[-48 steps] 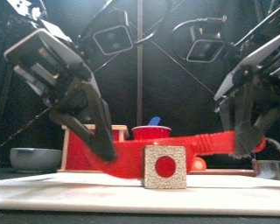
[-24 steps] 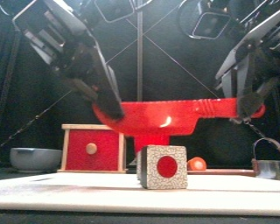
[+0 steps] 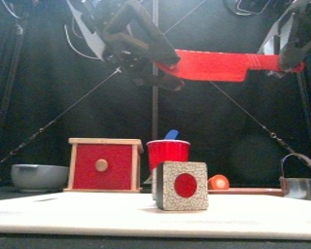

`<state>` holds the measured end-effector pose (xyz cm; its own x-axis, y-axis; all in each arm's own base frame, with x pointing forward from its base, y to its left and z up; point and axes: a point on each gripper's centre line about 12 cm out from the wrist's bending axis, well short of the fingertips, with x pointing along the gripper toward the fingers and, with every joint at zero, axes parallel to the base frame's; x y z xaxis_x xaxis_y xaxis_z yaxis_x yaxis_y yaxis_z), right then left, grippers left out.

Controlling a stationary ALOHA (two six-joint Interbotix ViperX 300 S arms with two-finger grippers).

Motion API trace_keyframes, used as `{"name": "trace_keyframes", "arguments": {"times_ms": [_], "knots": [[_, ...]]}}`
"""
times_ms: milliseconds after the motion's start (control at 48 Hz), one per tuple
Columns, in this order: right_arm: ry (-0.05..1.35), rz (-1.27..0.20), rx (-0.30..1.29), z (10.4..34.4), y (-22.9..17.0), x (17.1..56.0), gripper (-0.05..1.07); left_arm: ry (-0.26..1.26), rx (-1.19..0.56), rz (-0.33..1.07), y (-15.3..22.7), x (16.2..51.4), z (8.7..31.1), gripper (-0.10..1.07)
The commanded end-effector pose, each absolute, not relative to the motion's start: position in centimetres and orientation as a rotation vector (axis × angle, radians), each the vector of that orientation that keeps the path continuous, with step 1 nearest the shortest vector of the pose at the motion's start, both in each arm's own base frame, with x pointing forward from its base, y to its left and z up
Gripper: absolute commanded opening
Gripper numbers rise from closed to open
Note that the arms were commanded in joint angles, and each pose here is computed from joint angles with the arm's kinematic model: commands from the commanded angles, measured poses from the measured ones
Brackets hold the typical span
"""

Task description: Cut sushi roll

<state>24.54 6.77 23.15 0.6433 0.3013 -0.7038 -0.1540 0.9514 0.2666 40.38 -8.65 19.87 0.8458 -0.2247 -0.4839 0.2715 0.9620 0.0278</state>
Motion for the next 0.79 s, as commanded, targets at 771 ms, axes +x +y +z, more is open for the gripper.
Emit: {"name": "trace_keyframes", "arguments": {"times_ms": [771], "knots": [[0.933, -0.298, 1.193, 20.6, 4.5, 18.9, 0.40, 0.449, 0.086, -0.300, -8.4, 38.5, 19.8, 0.98]]}}
